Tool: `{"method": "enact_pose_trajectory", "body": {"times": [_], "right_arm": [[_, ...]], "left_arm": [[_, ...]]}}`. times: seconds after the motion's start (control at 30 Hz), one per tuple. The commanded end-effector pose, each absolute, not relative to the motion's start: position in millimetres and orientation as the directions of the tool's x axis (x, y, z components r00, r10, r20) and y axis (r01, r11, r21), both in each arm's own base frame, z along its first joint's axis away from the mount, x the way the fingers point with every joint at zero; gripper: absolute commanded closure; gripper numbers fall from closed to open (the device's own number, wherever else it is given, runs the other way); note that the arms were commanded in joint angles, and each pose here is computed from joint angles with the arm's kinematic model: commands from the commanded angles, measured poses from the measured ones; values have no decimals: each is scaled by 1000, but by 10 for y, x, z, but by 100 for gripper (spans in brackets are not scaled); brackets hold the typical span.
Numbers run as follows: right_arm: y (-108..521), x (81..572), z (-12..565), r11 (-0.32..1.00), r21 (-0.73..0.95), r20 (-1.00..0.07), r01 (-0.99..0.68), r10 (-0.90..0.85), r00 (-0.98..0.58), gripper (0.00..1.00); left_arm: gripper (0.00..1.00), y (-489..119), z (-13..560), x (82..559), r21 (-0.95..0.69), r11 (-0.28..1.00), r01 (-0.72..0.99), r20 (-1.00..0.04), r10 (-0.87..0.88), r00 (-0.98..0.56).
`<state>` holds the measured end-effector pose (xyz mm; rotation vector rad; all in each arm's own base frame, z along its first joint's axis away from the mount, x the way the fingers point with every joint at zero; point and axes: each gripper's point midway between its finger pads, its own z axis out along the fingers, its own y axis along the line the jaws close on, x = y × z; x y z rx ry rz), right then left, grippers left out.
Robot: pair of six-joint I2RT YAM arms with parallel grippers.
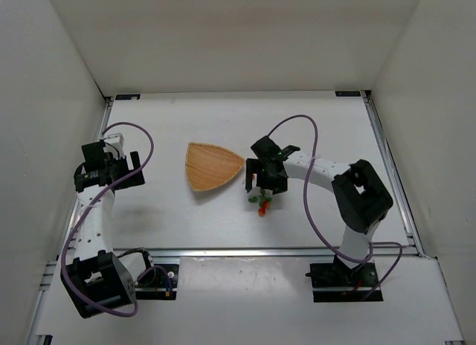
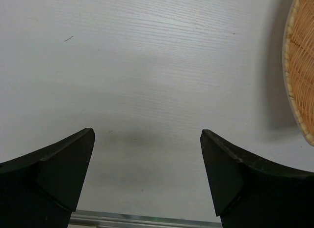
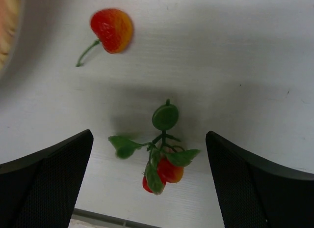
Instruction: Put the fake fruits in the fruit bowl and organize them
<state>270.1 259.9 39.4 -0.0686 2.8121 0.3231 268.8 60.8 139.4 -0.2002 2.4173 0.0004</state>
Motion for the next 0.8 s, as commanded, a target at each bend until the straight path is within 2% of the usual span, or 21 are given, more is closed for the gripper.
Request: {"method": "enact_pose_trajectory", "body": {"times": [0.0,0.1,0.23,0.3,0.33,0.43,0.47,0.57,0.67,0.77], "right_arm": [[2667,2535,395,975,210,-264,-72,-14,-964,0],[2740,2342,278,972,203,-240,-115,-65,-969,9],[2730,2273,168,978,188,-208,-91,-51,-977,34],[2707,2250,144,979,182,-202,-90,-52,-978,41],[2728,2225,144,978,182,-202,-99,-61,-978,50],[2715,2239,141,980,174,-209,-97,-60,-976,66],[2715,2239,141,980,174,-209,-97,-60,-976,75],[2774,2300,239,975,193,-234,-110,-63,-970,90],[2813,2363,453,968,216,-278,-125,-62,-959,99],[2944,2498,898,945,282,-368,-165,-52,-928,100]], "left_arm": [[0,619,1466,2680,-40,990,-136,-673,-127,-728],[0,620,1443,2683,-42,990,-136,-667,-129,-734],[0,604,1444,2687,-48,990,-130,-667,-129,-734],[0,604,1444,2687,-48,990,-130,-667,-129,-734],[0,604,1444,2687,-48,990,-130,-667,-129,-734],[0,604,1444,2687,-48,990,-130,-667,-129,-734],[0,604,1444,2687,-48,990,-130,-667,-129,-734],[0,604,1444,2687,-48,990,-130,-667,-129,-734],[0,604,1444,2687,-48,990,-130,-667,-129,-734],[0,598,1409,2669,-50,990,-130,-660,-131,-739]]}}
